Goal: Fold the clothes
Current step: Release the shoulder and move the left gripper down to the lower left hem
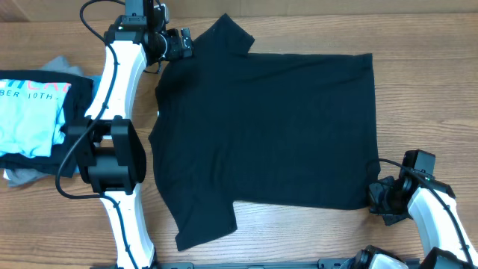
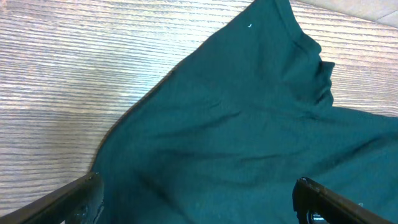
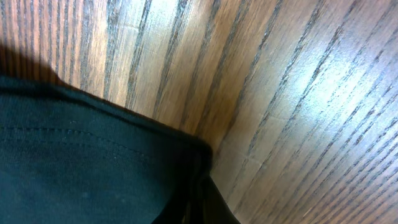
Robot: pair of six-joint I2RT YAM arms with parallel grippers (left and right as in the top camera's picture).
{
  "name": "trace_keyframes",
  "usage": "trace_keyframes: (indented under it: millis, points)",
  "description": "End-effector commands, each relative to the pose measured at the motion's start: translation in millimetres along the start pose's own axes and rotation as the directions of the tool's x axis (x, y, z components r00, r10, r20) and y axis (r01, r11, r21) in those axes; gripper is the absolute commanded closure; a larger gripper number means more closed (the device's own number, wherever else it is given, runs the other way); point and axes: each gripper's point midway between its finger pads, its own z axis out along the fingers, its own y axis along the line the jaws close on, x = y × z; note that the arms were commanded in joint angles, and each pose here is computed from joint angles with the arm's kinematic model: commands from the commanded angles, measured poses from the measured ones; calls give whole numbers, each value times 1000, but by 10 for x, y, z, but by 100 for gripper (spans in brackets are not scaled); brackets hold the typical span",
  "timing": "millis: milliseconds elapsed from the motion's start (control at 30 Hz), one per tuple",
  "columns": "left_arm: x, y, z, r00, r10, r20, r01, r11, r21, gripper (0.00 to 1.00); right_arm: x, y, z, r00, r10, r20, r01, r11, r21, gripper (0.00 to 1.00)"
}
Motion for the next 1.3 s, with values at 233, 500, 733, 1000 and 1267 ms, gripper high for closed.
trace_keyframes:
  millis: [233,500,733,1000,1267]
  points:
    - [-103,-62,-138,999,-4,35,4,1000,10,0,25,-17,14,1000,2,-10,-2,1000,3,96]
    - [663,96,-236,956,-120,-267,101,991,-83,0,23,-15,14,1000,3,-9,-3,1000,2,96]
    - [1830,126,-772,702,-145,-697,15,982,-189,24,17,-10,14,1000,2,-7,-2,1000,0,96]
    - [2391,-40,-1059,578,-153,-801,-84,966,-245,39,18,-11,15,1000,2,-7,-2,1000,0,96]
    - [2499,-185,-2035,824,-129,-551,-161,880,-447,11,18,-10,15,1000,2,-7,-2,1000,0,96]
